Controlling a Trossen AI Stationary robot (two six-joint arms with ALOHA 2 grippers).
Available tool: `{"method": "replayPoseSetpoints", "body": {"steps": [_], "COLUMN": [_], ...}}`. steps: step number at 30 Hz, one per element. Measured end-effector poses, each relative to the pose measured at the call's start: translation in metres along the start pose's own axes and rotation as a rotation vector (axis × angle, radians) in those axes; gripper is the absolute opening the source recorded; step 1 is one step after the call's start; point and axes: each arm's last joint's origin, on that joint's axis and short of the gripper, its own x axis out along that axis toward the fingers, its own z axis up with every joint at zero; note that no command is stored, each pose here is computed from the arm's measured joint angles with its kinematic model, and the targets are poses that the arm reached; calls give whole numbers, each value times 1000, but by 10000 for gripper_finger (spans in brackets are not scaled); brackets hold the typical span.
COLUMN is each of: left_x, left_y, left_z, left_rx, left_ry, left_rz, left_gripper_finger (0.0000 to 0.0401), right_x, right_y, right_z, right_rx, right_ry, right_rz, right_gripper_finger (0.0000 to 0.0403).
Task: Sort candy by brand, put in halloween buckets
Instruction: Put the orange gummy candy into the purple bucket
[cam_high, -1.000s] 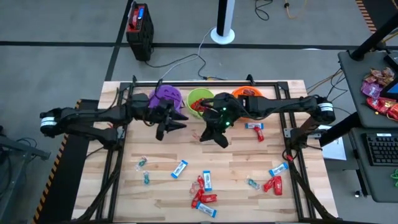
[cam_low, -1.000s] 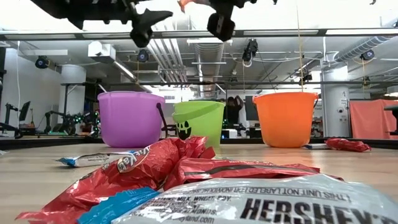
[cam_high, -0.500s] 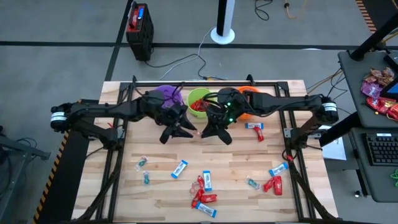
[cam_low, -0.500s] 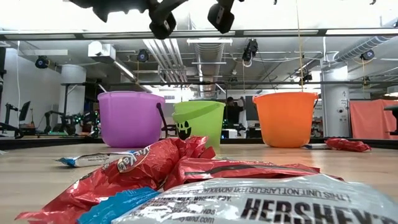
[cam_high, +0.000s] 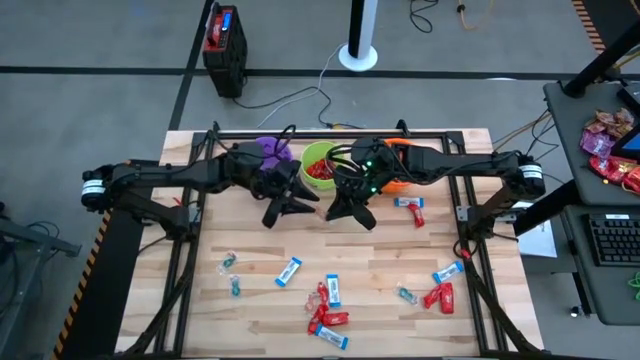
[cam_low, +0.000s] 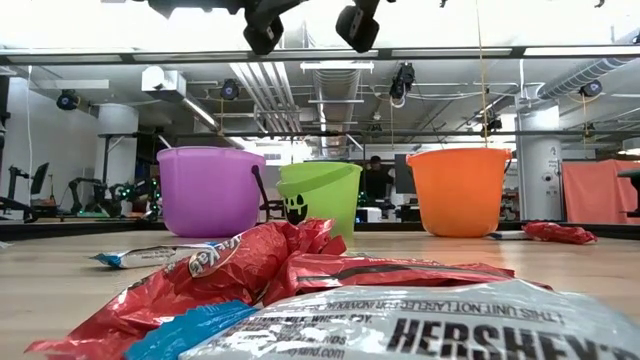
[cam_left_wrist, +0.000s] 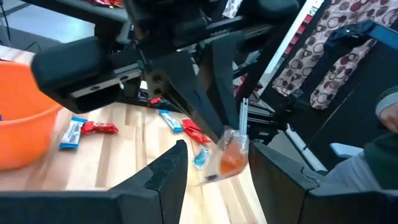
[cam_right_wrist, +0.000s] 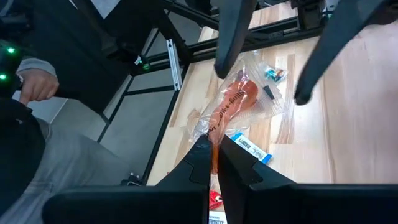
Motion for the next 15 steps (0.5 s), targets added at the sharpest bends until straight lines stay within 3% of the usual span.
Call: {"method": "replayPoseSetpoints", "body": {"steps": [7, 15], "left_x": [3, 4], "left_y": [-3, -2], "left_z": [-2, -3], "left_rx": [-2, 1], "left_ry": [13, 16], "left_rz": [-15, -17], "left_gripper_finger": [138, 13], "right_x": [0, 0], "right_y": [0, 0], "right_z": [2, 3], "right_rx": [-14, -6], "right_ry": [-19, -28], "right_rz": [4, -28], "right_gripper_finger": [9, 15]}}
